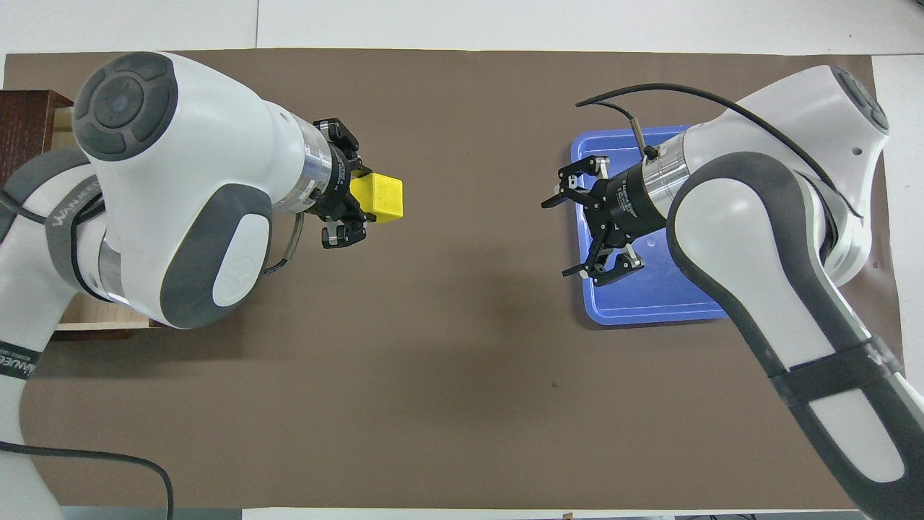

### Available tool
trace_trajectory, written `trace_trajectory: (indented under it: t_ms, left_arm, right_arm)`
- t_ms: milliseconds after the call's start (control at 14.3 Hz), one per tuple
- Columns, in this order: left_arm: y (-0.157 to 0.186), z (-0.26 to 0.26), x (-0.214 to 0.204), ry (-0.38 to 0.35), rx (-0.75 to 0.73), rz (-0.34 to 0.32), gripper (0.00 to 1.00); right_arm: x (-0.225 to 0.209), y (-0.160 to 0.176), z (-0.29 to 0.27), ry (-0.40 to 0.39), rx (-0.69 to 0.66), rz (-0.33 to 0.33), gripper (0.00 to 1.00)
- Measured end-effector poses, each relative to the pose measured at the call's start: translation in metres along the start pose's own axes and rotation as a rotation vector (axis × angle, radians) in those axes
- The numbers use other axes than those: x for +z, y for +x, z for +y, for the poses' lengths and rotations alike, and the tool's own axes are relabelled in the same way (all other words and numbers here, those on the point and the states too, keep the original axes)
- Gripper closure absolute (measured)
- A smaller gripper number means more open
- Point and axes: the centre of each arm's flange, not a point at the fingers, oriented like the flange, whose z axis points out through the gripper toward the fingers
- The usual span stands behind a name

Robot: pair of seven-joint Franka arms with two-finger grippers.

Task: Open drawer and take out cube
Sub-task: 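Carry the cube with the left gripper while the right gripper approaches it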

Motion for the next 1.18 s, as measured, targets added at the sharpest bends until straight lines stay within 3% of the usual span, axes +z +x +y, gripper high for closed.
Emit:
trace_trajectory:
  t_ms: [139, 418, 767, 1185]
  left_arm:
    - [-0.01, -0.007, 0.007, -0.004, 0.032, 0.04, 0.43]
    - [-0.02, -0.016, 0.02, 0.006, 0.047, 0.071, 0.43]
    - [-0.018, -0.015, 0.02, 0.002, 0.024, 0.073, 0.43]
    - [-0.02, -0.016, 0.02, -0.007, 0.031, 0.094, 0.43]
  right_arm:
    - [0.008, -0.009, 0.001, -0.018, -0.027, 0.033, 0.0]
    - [0.012, -0.022, 0.001, -0.014, -0.022, 0.031, 0.0]
    - [0.011, -0.04, -0.01, 0.08, 0.142, -0.06, 0.0]
    - [0.023, -0.06, -0.036, 0.111, 0.271, -0.17, 0.0]
